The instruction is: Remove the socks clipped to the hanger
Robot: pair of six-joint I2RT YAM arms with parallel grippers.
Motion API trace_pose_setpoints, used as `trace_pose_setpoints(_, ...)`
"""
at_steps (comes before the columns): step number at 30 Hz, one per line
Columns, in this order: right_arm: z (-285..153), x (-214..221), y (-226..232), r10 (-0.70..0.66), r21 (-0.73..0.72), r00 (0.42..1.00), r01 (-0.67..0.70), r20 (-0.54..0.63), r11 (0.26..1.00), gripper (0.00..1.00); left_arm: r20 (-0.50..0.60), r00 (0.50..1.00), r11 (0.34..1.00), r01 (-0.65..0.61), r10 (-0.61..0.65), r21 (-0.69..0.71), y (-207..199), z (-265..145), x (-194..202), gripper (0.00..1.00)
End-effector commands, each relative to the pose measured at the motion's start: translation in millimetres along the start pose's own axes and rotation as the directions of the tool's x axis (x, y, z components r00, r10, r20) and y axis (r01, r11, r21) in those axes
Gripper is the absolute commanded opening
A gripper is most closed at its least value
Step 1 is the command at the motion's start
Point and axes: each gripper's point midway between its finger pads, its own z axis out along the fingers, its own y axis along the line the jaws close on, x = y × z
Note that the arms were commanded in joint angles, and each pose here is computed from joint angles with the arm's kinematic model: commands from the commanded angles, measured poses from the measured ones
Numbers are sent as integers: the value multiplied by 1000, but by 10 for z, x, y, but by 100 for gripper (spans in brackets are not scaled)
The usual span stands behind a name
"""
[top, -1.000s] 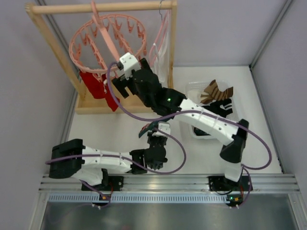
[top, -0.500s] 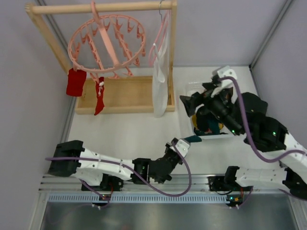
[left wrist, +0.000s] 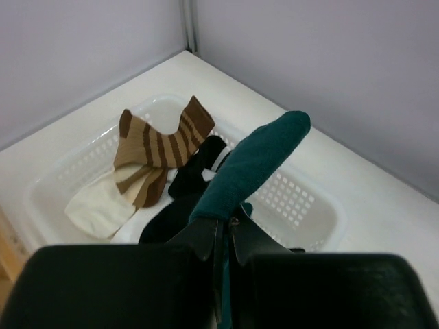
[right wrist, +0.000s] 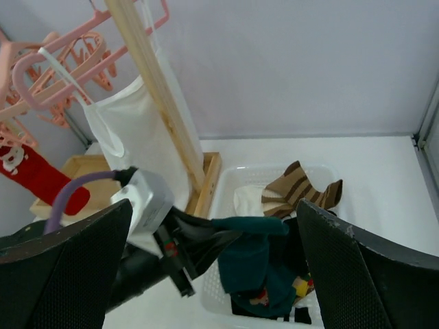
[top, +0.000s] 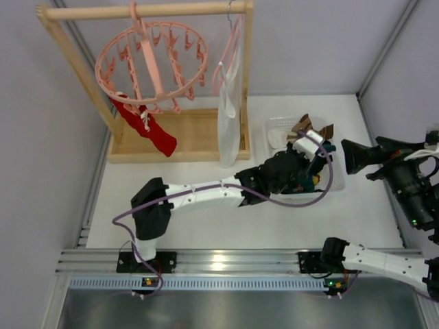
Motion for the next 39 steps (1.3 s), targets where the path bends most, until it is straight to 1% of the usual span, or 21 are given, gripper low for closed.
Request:
trace_pose_setpoints(1, -106, -88, -235, 0, 71, 1000, 0, 5, 998, 99, -28, 999, 993, 41, -38, 108, -12, 436, -98, 0)
trace_pose_setpoints(2, -119, -129, -260, 1, 78, 1000, -2, 10, 997, 99, -84, 996, 994, 43, -35, 104, -3, 618, 187, 0)
trace_pose_setpoints(3, -124, -119, -284, -11, 89, 1000, 10, 2, 996, 99, -43, 997, 993, 63, -58, 104, 36, 765, -63, 0)
trace_pose_setpoints(5, -124, -143, -292, -22, 96, 1000, 22, -5, 995, 99, -107, 993, 998, 49, -44, 40, 296, 980, 113, 0)
trace_pose_setpoints(6, -124, -134, -297, -29, 100, 999, 31, -13, 994, 99, -111, 993, 998, 51, -48, 27, 327, 1155, 132, 5)
trace_pose_setpoints(7, -125, -130, -308, -36, 107, 999, 38, -18, 994, 99, -132, 990, 999, 43, -44, -15, 498, 1239, 219, 26)
trace_pose_setpoints(8, -116, -137, -302, -40, 110, 999, 42, -22, 993, 99, -164, 986, 999, 37, -43, -38, 567, 1304, 387, 62)
trace_pose_setpoints(11, -80, -96, -288, -59, 125, 998, 62, -35, 990, 99, -140, 988, 995, 47, -59, -87, 773, 1281, 225, 82)
trace_pose_setpoints(15, 27, 9, -196, -90, 136, 994, 96, -54, 986, 99, -132, 990, 989, 30, -50, -147, 947, 1007, 5, 84)
trace_pose_setpoints(17, 107, 68, -105, -100, 133, 993, 108, -63, 985, 99, -86, 995, 983, 38, -54, -181, 1040, 774, -340, 92)
trace_pose_setpoints(18, 141, 91, -59, -106, 127, 992, 114, -68, 985, 99, -111, 993, 981, 21, -43, -194, 1040, 672, -258, 98)
trace_pose_setpoints(20, 222, 149, 34, -119, 124, 990, 128, -80, 984, 99, -67, 997, 971, 31, -49, -238, 1121, 373, -565, 98)
trace_pose_setpoints(22, 283, 217, 124, -128, 108, 988, 137, -92, 985, 99, -104, 993, 962, 30, -60, -271, 1122, 125, -390, 98)
trace_pose_setpoints(23, 327, 242, 193, -122, 98, 988, 131, -93, 987, 99, -67, 994, 960, 62, -84, -274, 1158, -84, -589, 98)
trace_pose_setpoints(24, 347, 265, 251, -119, 75, 988, 126, -95, 989, 99, -114, 991, 951, 35, -73, -308, 1206, -226, -339, 98)
trace_pose_setpoints(26, 416, 355, 401, -119, 30, 988, 122, -103, 992, 100, -79, 992, 932, 66, -100, -358, 1318, -564, -443, 98)
trace_pose_setpoints(27, 435, 378, 444, -116, 18, 988, 118, -105, 993, 100, -124, 989, 917, 29, -85, -397, 1378, -729, -177, 98)
trace_pose_setpoints(31, 518, 557, 632, -118, -40, 986, 114, -122, 993, 99, -87, 984, 873, 94, -153, -478, 1647, -1378, -94, 98)
trace_pose_setpoints(32, 541, 603, 681, -122, -53, 984, 116, -130, 992, 99, -144, 980, 864, 50, -140, -501, 1733, -1537, 124, 98)
trace_pose_setpoints(34, 586, 700, 736, -130, -60, 981, 123, -141, 991, 99, -98, 980, 829, 92, -174, -552, 1902, -1820, 60, 98)
trace_pose_setpoints(39, 636, 834, 853, -119, -92, 982, 106, -148, 990, 99, -134, 978, 803, 51, -161, -594, 2174, -2363, 300, 98)
